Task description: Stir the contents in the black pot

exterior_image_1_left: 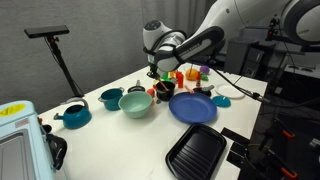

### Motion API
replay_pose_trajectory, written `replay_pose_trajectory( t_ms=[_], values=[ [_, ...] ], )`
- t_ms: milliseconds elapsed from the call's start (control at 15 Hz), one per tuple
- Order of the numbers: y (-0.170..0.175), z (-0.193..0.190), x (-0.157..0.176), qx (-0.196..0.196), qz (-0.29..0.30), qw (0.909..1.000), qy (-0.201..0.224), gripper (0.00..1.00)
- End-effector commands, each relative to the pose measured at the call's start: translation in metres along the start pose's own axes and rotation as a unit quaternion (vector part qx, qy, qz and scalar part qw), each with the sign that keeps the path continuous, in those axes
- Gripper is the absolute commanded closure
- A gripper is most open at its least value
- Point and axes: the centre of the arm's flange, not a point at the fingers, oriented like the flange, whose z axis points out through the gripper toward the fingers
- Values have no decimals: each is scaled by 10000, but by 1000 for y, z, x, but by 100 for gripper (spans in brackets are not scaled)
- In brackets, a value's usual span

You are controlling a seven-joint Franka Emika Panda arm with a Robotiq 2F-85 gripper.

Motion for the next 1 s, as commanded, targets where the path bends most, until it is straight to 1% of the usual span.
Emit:
replay_pose_trajectory(
  t_ms=[0,400,667,733,933],
  values=[
    [7,-13,-2,-264,150,9992,-245,95],
    [11,-19,-6,-420,292,9981,-353,95],
    [8,-17,-9,-581,200,9964,-589,95],
    [7,-19,-9,-573,177,9960,-663,95],
    [7,-26,-8,-355,183,9940,-1017,95]
  ],
)
